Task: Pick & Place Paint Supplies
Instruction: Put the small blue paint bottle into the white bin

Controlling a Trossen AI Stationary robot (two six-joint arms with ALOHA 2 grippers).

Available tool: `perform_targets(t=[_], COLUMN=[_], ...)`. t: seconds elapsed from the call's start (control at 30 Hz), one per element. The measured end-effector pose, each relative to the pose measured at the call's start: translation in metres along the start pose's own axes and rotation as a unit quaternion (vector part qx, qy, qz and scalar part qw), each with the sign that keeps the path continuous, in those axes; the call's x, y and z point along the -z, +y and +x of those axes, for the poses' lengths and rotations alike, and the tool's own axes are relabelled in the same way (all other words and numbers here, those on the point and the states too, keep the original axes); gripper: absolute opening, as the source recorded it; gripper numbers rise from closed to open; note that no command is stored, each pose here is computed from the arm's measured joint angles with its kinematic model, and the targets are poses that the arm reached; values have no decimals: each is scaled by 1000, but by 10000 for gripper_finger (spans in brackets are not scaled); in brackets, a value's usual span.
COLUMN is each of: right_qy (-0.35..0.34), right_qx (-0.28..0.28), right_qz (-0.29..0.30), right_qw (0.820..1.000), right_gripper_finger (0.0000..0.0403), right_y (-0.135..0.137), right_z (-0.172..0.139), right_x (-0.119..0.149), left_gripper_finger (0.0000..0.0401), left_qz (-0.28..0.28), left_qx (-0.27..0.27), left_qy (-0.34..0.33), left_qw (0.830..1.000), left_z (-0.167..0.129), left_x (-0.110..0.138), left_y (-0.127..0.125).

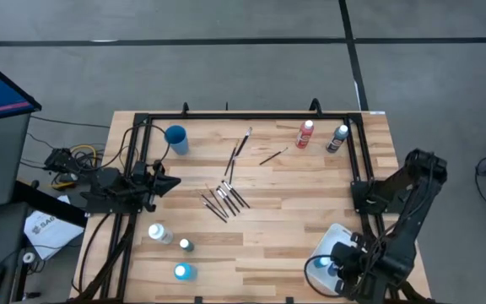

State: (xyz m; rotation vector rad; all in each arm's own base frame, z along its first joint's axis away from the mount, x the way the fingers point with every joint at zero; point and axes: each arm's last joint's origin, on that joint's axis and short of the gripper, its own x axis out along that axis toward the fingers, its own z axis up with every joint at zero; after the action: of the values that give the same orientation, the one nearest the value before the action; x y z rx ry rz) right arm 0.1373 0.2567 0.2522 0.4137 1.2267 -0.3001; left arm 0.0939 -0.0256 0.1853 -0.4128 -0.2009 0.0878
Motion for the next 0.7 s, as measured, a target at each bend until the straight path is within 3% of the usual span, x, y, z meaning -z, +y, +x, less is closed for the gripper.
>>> perform_targets(t=[0.7], right_qy=[-44], right_qx=[-12], right_qz=[1], right_qw=[999], right_gripper_finger=[126], right_y=[15], right_z=[19], right_x=[1], left_gripper_finger=[4], left_qz=[-2], left_qx=[1], left_qy=[-3], left_qw=[1000], left_z=[0], left_x=[-1], left_y=[0])
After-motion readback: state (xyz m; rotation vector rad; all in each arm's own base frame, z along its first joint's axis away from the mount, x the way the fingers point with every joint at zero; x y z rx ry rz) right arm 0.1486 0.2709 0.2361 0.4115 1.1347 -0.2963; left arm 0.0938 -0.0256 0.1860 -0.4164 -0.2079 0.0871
